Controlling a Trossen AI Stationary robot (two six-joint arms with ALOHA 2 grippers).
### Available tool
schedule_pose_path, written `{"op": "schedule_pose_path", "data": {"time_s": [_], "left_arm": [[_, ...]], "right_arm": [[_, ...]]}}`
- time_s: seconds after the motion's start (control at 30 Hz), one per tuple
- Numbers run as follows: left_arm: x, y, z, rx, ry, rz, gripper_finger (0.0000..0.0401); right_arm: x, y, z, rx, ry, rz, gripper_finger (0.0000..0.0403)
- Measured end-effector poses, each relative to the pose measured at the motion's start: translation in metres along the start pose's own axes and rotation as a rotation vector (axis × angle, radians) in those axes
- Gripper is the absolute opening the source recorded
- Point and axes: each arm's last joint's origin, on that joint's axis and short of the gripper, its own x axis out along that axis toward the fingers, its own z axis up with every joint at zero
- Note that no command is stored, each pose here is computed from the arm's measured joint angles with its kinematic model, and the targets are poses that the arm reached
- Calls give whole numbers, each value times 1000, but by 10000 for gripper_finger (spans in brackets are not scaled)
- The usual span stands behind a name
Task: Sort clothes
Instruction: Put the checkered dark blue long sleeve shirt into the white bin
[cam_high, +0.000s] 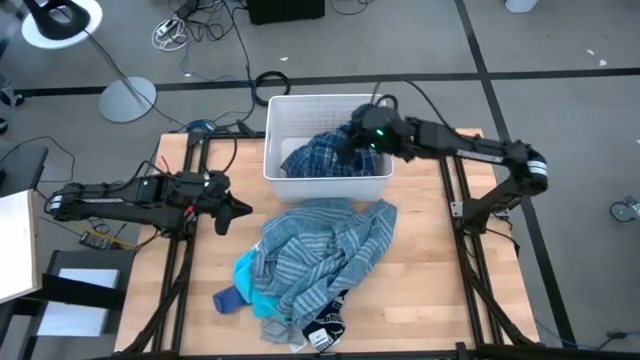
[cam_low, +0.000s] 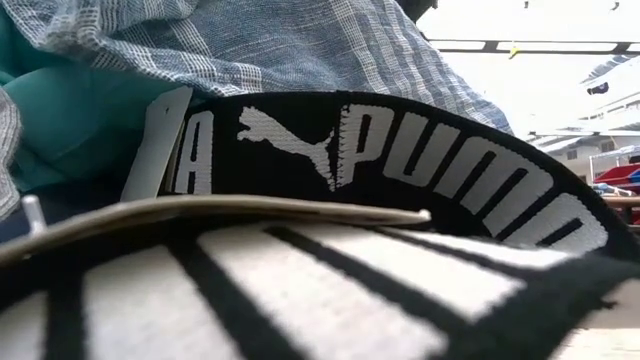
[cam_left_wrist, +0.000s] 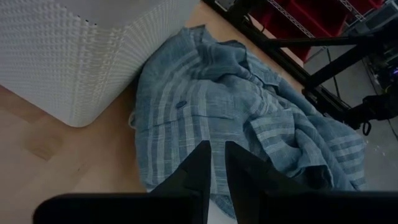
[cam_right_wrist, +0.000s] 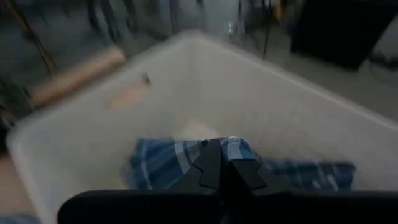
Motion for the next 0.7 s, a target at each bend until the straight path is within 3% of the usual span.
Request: {"op": "schedule_pose_path", "data": {"time_s": [0.27, 0.47, 0.7], "left_arm": [[0, 0, 0, 0, 8, -8, 53], [0, -1, -1, -7, 21, -27, 53], [0, -1, -1, -25, 24, -39, 53]], "right_arm": [[37, 1, -11, -70, 359, 197, 58], [22, 1, 16, -47, 286, 232, 131], [-31, -11, 44, -39, 247, 246, 187]]}}
